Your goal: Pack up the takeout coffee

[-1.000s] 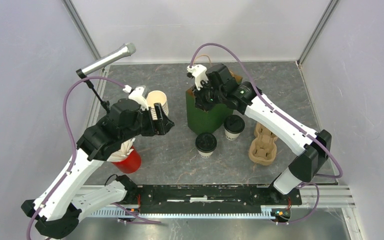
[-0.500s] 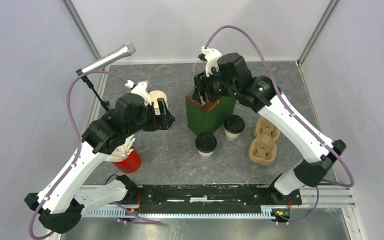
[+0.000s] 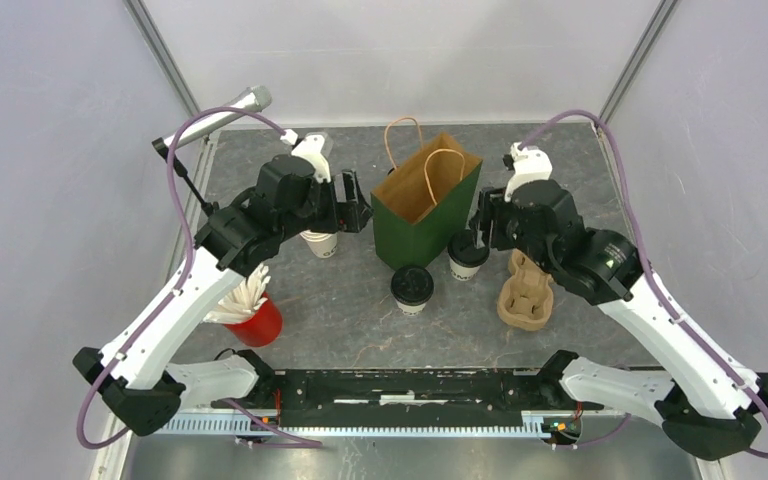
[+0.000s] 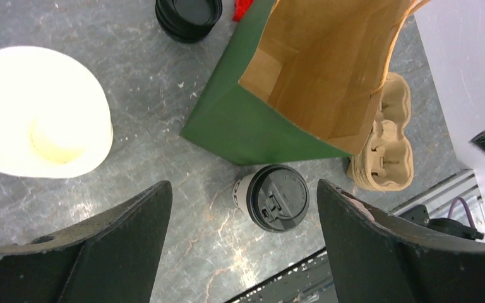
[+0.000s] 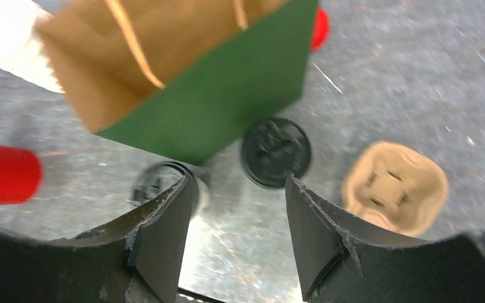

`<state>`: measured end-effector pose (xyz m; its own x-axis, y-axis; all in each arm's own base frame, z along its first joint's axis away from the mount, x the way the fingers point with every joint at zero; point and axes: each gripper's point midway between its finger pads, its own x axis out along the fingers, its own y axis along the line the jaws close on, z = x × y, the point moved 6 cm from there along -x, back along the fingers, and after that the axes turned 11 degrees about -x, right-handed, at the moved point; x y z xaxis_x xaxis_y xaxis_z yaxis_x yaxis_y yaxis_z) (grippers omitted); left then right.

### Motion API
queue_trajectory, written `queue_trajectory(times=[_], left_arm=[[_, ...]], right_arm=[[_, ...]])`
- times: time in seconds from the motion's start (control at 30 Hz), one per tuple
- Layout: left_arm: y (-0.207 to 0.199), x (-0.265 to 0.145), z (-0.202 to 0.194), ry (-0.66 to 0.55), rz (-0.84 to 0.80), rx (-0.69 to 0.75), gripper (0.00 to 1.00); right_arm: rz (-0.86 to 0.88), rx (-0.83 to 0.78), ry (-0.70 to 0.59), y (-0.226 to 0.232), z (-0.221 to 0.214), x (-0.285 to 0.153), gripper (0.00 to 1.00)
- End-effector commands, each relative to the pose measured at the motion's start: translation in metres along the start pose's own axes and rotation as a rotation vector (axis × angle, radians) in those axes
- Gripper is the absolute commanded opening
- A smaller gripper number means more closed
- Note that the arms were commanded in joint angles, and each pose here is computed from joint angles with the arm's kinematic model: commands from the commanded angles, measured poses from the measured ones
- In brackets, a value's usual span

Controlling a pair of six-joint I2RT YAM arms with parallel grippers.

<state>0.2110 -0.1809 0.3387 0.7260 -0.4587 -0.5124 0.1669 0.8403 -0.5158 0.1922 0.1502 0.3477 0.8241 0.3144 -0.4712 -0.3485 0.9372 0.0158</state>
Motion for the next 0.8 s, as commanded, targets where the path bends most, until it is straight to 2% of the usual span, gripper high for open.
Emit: queue_trajectory(times=[0.0, 0.13, 0.4, 0.57, 0.77], left_arm=[[-0.015, 0.011, 0.024, -0.079, -0.053, 0.091, 0.91], [-0.016, 0.031, 0.025, -0.079, -0.043, 0.125, 0.91], [-0.023, 0.052, 0.025, -0.027, -0.051, 0.147, 0.89], [-0.025, 0.053, 0.024, -0.015, -0.063, 0.138, 0.87], [-0.021, 0.059, 0.022, -0.003, -0.045, 0.138, 0.85]], right_arm=[[-0.221, -0.054, 0.145, -0.030, -0.047, 0.019, 0.63], [-0.292, -0.099, 0.260, -0.056, -0.082, 0.037, 0.65], [-0.276, -0.007, 0.375, -0.088, -0.135, 0.065, 0.64], [-0.286, 0.040, 0.413, -0.091, -0.150, 0.066, 0.56], [-0.388, 0.055, 0.440, -0.104, -0.154, 0.059, 0.55]])
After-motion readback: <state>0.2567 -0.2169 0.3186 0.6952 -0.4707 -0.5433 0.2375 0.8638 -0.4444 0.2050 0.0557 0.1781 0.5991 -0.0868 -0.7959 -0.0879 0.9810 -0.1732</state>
